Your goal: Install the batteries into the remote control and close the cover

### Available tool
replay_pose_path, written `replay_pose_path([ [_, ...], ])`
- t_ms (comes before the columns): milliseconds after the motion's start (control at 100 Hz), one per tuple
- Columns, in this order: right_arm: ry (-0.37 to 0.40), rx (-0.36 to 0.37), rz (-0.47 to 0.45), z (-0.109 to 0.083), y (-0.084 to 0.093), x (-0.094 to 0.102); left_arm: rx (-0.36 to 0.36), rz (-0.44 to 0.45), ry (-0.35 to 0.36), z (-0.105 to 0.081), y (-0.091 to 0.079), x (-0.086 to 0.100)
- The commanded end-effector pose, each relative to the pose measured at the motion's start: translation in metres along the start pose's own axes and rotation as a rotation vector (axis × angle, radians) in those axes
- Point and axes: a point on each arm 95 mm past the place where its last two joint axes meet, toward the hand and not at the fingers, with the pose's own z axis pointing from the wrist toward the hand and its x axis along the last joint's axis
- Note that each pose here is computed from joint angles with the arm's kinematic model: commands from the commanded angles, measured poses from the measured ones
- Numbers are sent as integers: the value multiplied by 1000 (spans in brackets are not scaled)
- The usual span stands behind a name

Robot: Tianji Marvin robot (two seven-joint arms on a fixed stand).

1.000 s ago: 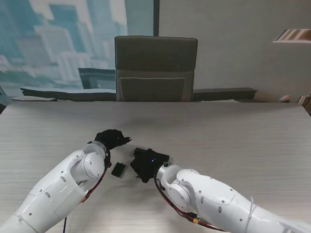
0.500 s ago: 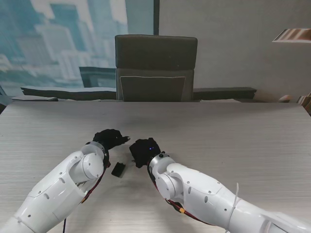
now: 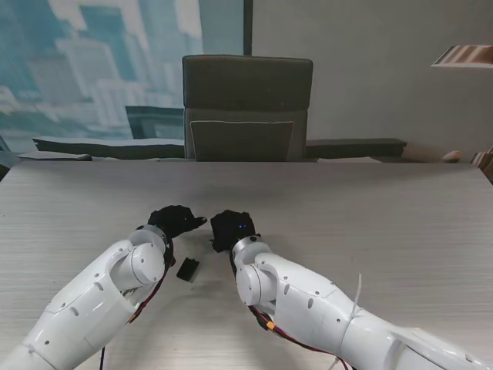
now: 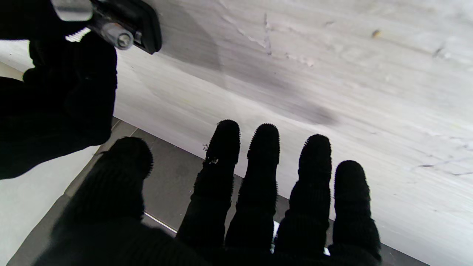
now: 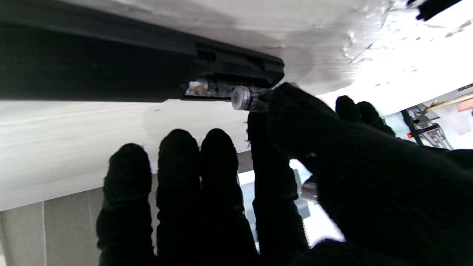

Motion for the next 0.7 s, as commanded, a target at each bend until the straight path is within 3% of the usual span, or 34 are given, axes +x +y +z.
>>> replay_pose_path([
  [0, -16, 16, 14, 1, -4, 2, -22, -4, 0, 0, 2, 2],
  [690, -60, 22, 22, 7, -15, -5, -29, -6, 3, 2, 3, 4],
])
